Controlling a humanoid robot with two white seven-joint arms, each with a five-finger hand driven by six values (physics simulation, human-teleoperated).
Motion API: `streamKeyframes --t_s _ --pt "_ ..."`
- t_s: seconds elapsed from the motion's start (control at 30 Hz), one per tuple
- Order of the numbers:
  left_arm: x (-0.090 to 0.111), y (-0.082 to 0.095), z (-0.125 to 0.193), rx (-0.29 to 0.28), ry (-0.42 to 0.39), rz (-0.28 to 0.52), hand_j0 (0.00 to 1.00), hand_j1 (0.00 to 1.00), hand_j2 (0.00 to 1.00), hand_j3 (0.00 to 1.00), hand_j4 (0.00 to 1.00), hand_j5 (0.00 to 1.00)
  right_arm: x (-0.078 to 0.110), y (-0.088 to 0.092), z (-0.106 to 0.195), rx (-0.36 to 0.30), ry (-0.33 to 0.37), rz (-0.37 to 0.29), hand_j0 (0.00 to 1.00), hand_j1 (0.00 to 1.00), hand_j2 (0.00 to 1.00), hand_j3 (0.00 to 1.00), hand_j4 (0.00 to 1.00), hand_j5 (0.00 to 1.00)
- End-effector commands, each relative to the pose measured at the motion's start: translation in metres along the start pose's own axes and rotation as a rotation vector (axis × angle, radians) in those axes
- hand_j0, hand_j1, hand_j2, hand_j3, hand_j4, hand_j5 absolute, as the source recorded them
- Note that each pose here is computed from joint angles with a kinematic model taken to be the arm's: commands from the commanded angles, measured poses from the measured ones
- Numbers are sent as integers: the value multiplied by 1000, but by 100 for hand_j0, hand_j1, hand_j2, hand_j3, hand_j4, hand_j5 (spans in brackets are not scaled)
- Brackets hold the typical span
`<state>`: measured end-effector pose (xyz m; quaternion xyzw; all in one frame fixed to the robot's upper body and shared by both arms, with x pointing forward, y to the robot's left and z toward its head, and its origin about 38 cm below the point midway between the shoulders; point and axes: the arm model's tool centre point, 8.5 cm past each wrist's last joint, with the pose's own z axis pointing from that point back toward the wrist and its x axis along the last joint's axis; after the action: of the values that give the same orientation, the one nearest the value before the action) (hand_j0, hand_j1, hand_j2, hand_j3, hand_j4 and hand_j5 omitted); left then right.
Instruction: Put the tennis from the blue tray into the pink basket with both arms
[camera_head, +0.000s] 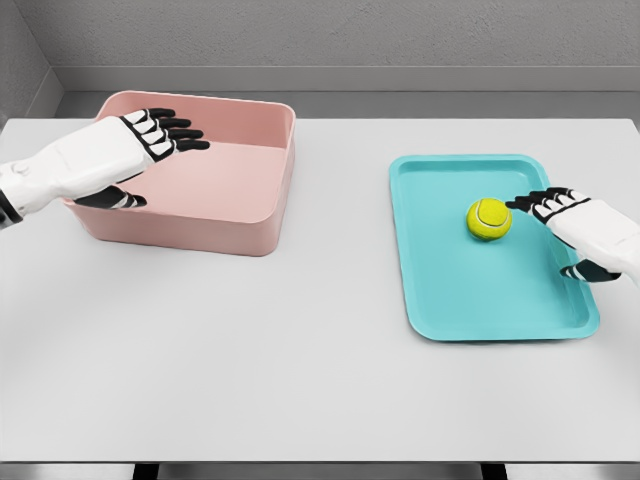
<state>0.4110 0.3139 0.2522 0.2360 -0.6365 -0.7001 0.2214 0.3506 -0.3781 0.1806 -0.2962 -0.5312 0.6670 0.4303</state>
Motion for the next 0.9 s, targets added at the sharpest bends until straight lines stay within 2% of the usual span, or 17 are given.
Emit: streamKeyframes --t_s 0.0,0.1,0.13,0.2,0.23,0.27,0.33,0.43,0.53,0.7,0.77,0.8,0.87 --pt "0 2 1 3 1 0 100 100 100 100 100 100 -1 -3 0 -5 1 4 100 100 100 100 100 100" --pt "-1 7 5 -3 2 -18 100 100 100 100 100 100 -3 -21 -5 -44 -1 22 100 100 100 100 100 100" --pt "3 9 3 2 -11 -22 100 100 100 100 100 100 -5 -32 -7 -68 7 34 100 100 100 100 100 100" --pt "3 8 3 1 -11 -22 100 100 100 100 100 100 -4 -32 -9 -68 8 30 100 100 100 100 100 100" --pt "3 8 3 0 -12 -21 100 100 100 100 100 100 -6 -31 -10 -31 30 28 100 100 100 100 100 100" --pt "3 8 3 0 -11 -20 100 100 100 100 100 100 -12 -30 -12 34 86 19 100 100 100 100 100 100" --pt "1 7 4 -3 -6 -20 100 100 100 100 100 100 -15 -36 -20 142 140 1 100 100 100 100 100 100" --pt "1 7 3 -5 -3 -22 100 100 100 100 100 100 -4 -39 -35 207 111 -9 100 100 100 100 100 100" --pt "-1 10 2 -13 1 -59 100 100 100 100 100 100 12 -32 -58 280 97 -19 100 100 100 100 100 100" --pt "0 11 1 -9 -1 -58 100 100 100 100 100 100 17 -33 -76 311 83 -25 100 100 100 100 100 100" --pt "0 11 1 -9 -1 -58 100 100 100 100 100 100 17 -35 -82 327 107 -31 100 100 100 100 100 100" --pt "0 11 1 -9 -1 -58 100 100 100 100 100 100 22 -33 -87 332 96 -36 100 100 100 100 100 100" --pt "0 10 1 -10 -1 -57 100 100 100 100 100 100 19 -30 -92 348 106 -36 100 100 100 100 100 100"
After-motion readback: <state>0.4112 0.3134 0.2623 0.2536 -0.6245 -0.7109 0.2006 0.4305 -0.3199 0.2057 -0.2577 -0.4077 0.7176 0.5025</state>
